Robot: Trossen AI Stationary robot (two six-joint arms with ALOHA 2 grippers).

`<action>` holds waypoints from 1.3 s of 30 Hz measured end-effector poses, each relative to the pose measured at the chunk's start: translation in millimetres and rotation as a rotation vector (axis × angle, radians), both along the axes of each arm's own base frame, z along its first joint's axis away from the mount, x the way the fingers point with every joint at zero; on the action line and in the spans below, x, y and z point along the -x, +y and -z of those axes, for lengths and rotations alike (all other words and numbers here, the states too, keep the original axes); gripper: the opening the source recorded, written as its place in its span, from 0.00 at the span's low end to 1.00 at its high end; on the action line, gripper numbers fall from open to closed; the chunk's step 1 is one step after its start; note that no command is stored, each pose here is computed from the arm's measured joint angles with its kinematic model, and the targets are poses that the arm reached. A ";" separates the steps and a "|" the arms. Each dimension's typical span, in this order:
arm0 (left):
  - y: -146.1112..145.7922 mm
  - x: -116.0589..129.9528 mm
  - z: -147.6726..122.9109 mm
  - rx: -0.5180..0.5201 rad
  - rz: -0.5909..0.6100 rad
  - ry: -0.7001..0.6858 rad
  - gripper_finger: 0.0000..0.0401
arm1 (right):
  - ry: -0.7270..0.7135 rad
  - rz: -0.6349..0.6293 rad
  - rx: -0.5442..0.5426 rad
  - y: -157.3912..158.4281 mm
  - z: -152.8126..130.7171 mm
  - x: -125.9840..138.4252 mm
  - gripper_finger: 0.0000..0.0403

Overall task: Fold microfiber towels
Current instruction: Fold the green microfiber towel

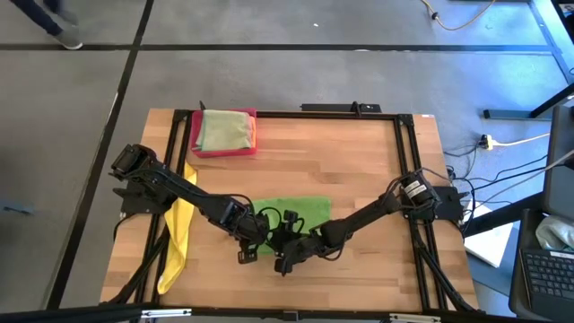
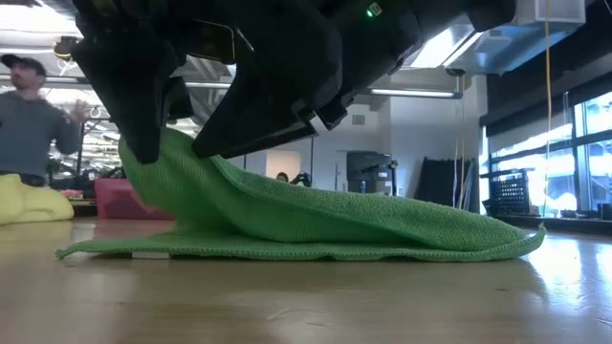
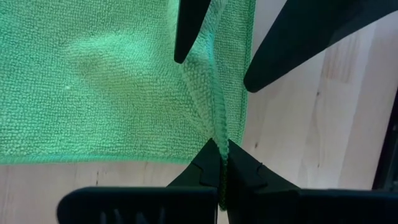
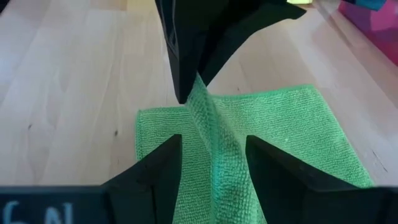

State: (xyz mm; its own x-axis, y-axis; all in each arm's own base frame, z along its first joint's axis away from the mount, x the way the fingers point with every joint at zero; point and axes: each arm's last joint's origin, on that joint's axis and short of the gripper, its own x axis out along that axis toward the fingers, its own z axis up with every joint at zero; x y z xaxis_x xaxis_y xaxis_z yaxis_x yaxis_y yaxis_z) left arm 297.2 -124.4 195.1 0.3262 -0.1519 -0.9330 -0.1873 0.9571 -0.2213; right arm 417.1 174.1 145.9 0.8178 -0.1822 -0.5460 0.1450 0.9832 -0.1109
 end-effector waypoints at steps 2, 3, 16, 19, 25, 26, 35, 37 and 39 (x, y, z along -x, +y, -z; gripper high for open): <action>-0.7 0.2 0.0 0.001 0.001 -0.001 0.00 | -0.001 0.000 -0.001 0.0 0.0 0.0 0.45; -0.8 0.2 -0.1 0.001 0.002 -0.001 0.00 | -0.001 0.000 -0.001 0.0 -0.1 -0.1 0.45; -1.1 0.2 0.5 0.010 -0.016 0.004 0.00 | 0.025 0.004 0.015 -1.1 1.8 1.6 0.41; -1.1 0.3 0.6 0.009 -0.016 0.005 0.00 | 0.072 0.005 0.037 -2.6 5.2 4.5 0.37; -0.9 0.7 0.8 0.007 -0.015 0.010 0.00 | 0.131 0.004 0.064 -4.2 7.8 9.1 0.30; -0.8 0.8 0.8 0.007 -0.015 0.011 0.00 | 0.134 0.003 0.065 -4.3 6.5 9.7 0.30; -0.5 1.0 1.0 -0.011 0.008 0.007 0.00 | 0.200 -0.001 0.096 -3.9 -7.0 9.6 0.28; -0.5 1.0 1.0 -0.011 0.008 0.007 0.00 | 0.244 -0.001 0.116 -5.2 -5.4 12.4 0.28; -0.5 1.0 1.0 -0.016 0.023 0.005 0.00 | 0.292 0.002 0.136 -6.5 -5.1 15.2 0.28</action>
